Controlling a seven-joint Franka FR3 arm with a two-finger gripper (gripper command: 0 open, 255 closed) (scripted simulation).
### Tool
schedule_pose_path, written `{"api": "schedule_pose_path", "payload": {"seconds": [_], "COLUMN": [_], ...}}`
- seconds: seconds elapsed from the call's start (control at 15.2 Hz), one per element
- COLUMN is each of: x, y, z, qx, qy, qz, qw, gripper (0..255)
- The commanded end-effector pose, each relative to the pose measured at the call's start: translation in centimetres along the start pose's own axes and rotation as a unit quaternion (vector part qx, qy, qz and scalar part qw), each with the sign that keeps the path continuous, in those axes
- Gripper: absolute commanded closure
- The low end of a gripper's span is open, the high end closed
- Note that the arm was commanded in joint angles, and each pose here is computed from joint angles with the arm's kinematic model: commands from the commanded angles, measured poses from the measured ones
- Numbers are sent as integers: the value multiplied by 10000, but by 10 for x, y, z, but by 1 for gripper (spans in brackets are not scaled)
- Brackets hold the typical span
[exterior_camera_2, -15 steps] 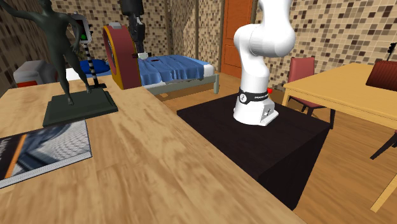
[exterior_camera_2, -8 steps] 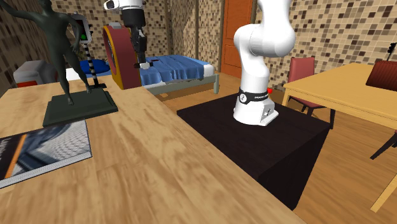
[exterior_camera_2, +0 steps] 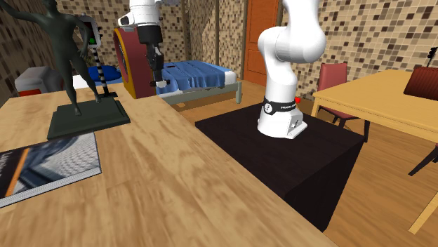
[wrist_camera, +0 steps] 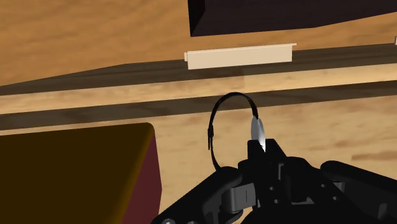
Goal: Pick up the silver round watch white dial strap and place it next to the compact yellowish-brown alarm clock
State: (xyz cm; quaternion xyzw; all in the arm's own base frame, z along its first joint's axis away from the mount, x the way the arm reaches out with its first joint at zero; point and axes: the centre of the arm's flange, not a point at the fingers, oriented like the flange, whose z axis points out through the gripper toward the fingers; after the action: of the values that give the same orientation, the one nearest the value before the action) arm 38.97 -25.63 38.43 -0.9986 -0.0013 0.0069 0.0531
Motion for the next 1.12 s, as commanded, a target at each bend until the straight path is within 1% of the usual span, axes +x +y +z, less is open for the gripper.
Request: {"api": "schedule_pose_path", "payload": {"seconds": [0.0, 0.4, 0.92, 0.99, 1.06], "x": [0, 1, 1, 1, 1], "y": [1, 5, 5, 5, 5], "z": [11, 43, 43, 43, 43], "qx": [-1, -1, -1, -1, -1], "qy": [2, 2, 2, 2, 2], "qz": [0, 0, 0, 0, 0], "qw": [10000, 10000, 10000, 10000, 10000], "gripper": [255, 255, 255, 0, 0]}}
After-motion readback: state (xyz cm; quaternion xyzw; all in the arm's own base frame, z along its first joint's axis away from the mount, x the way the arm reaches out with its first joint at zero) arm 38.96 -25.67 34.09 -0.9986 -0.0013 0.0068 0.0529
